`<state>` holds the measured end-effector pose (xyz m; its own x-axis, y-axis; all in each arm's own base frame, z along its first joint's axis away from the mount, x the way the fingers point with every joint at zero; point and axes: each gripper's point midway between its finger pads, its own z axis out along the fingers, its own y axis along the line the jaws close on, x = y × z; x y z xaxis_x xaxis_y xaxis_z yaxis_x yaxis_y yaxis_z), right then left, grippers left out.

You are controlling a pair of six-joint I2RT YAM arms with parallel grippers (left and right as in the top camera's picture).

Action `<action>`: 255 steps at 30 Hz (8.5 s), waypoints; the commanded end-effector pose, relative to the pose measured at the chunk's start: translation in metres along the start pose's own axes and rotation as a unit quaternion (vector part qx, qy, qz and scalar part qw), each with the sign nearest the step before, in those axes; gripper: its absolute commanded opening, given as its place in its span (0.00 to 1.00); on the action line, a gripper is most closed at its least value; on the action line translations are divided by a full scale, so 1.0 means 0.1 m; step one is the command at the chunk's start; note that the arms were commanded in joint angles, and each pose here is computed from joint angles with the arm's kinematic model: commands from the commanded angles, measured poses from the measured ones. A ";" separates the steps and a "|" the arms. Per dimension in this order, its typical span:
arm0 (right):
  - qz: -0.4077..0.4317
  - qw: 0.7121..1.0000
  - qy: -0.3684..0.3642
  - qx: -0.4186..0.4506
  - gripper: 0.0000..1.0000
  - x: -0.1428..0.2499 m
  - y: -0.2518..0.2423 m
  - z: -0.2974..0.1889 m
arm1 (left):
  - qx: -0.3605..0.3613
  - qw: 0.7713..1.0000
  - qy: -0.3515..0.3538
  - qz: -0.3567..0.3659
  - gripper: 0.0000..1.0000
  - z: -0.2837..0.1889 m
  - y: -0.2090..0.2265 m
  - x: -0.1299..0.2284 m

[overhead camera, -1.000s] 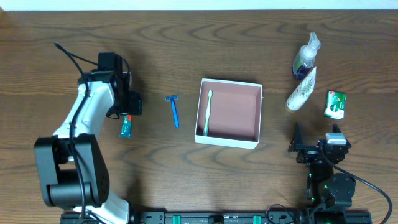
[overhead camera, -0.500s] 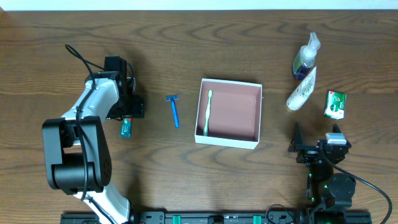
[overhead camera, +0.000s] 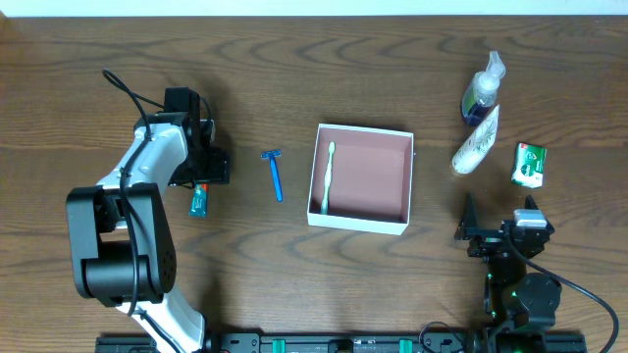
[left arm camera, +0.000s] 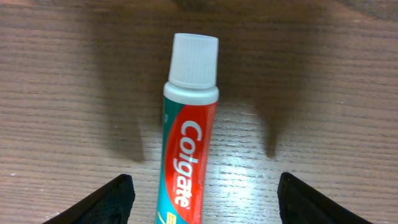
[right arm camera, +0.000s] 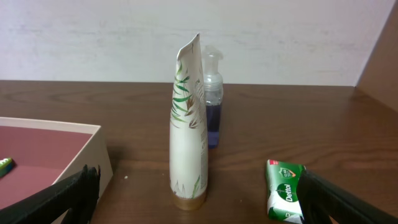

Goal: Pack container
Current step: 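Lower the left gripper and grasp the red Colgate toothpaste tube, then lift the toothpaste and carry it into the box, then lower the toothpaste beside the toothbrush and open the gripper, then move the left gripper over the blue razor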

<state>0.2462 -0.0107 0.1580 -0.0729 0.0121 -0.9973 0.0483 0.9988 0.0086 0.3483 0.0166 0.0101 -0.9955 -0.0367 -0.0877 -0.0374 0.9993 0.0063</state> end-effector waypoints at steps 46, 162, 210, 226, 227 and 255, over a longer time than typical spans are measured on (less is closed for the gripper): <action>-0.008 1.000 0.000 -0.007 0.99 0.01 0.03 0.00 | 0.009 0.999 0.021 -0.028 0.75 0.19 -0.02 0.19; -0.008 1.000 0.000 -0.007 0.99 0.01 0.03 0.00 | 0.076 0.983 -0.102 0.133 0.21 -0.67 -2.52 0.20; -0.008 1.000 0.000 -0.007 0.99 0.01 0.03 0.00 | 0.010 0.998 -0.028 -0.048 0.63 -0.63 -1.27 0.20; -0.008 1.000 0.000 -0.007 0.99 0.01 0.03 0.00 | -0.003 0.999 0.000 -0.054 0.63 -0.14 -1.30 0.13; -0.008 1.000 0.000 -0.007 0.99 0.01 0.03 0.00 | -0.003 0.998 0.000 -0.055 0.63 -0.13 -1.30 0.12; -0.008 1.000 0.000 -0.007 0.99 0.01 0.03 0.00 | -0.010 0.997 0.023 -0.075 0.52 0.18 -1.27 0.13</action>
<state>0.2462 -0.0107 0.1580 -0.0729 0.0118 -0.9973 0.0483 0.9988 0.0082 0.3463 -0.1147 -0.0006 -0.9826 -0.1724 -0.0691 -0.1729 0.9849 0.0023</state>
